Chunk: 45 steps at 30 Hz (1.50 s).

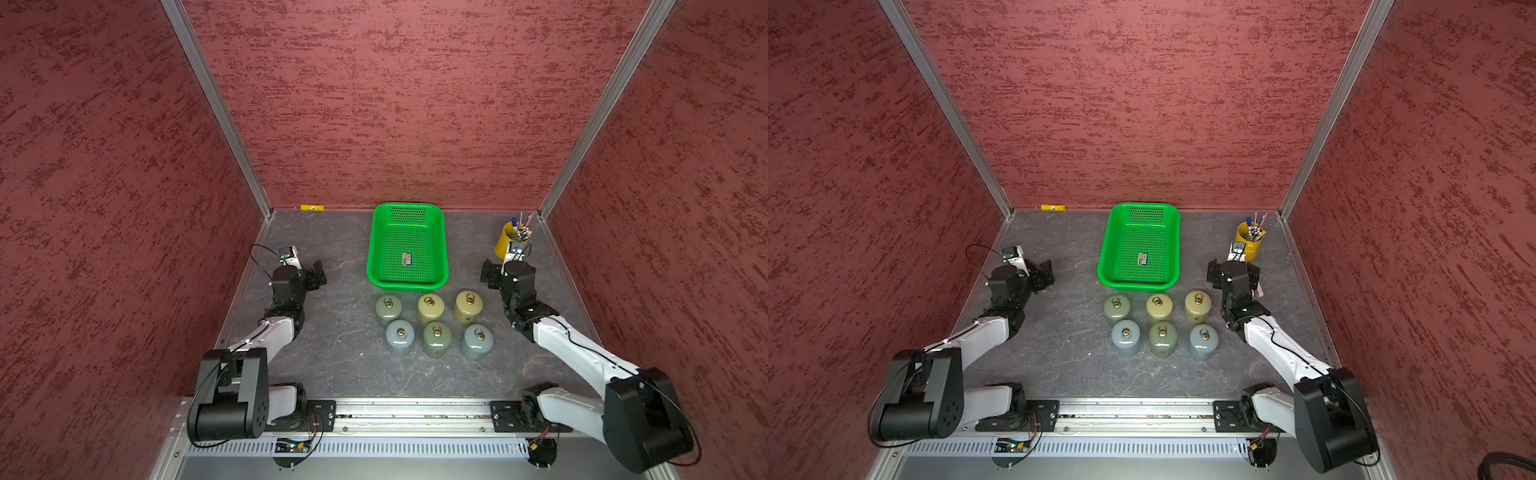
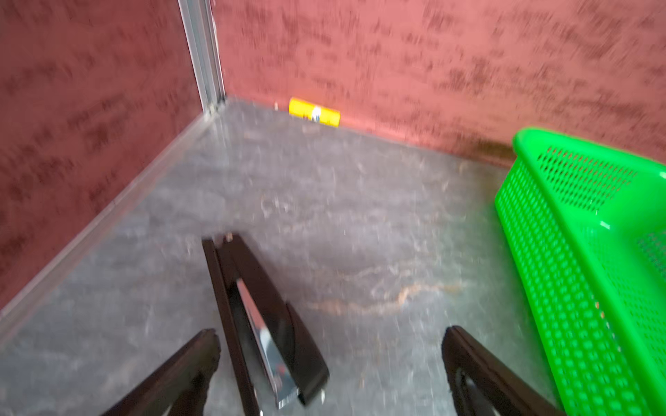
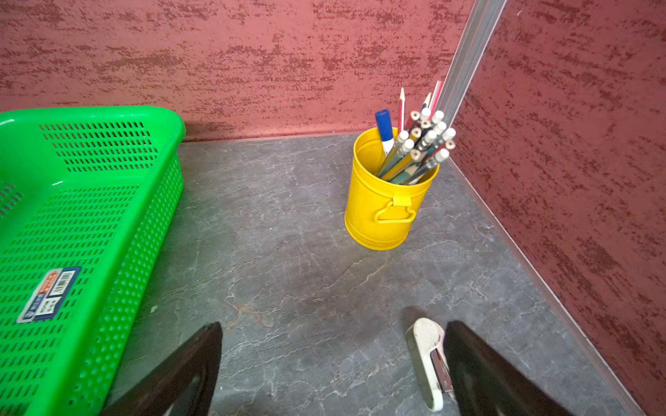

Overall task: Take the tea canister out of the basket
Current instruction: Reset both arms

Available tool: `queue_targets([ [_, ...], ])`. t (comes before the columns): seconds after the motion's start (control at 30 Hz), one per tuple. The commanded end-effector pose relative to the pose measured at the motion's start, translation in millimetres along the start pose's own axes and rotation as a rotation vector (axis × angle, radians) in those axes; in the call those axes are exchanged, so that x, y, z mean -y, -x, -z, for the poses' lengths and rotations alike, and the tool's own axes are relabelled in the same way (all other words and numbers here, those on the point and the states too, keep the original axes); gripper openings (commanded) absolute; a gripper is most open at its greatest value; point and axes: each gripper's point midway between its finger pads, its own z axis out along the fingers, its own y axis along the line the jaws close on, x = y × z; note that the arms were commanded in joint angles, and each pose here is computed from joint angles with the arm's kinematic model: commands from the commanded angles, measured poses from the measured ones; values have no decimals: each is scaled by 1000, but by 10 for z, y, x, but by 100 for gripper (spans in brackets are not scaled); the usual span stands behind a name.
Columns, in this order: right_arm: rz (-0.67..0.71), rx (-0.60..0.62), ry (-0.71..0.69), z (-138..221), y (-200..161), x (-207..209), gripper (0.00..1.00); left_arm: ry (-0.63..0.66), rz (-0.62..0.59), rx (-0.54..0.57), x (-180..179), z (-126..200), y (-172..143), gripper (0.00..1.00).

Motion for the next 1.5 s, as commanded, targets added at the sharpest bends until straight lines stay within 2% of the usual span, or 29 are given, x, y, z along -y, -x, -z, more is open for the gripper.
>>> queue_targets([
  [0.0,-14,110,-8,-81,197,12,99,17,-38,87,-57,-30,117,100],
  [0.17,68,152,-70,-171,165,115,99,1,-40,95,-53,-79,-10,100],
  [0.27,46,207,-52,-197,164,223,99,-15,-42,117,-46,-71,-79,100],
  [0.33,18,163,-45,-282,92,305,99,-24,-50,116,-35,-86,-109,100],
  [0.43,-24,164,-23,-327,-24,367,99,-25,-55,117,-23,-115,-144,100],
  [0.57,-15,188,31,-395,-266,292,99,-38,-77,118,18,-159,-216,100],
  [0.73,-7,157,56,-465,-322,244,99,-27,-82,106,22,-181,-220,100],
  [0.77,-8,187,47,-488,-327,254,99,-23,-85,105,26,-183,-221,100],
  [0.8,-7,155,49,-482,-377,255,99,-18,-88,104,29,-188,-224,100],
  [0.87,-8,185,56,-462,-350,252,99,-9,-97,103,38,-191,-230,100],
  [1.47,-9,160,47,-494,-362,257,99,-9,-110,97,61,-204,-234,100],
])
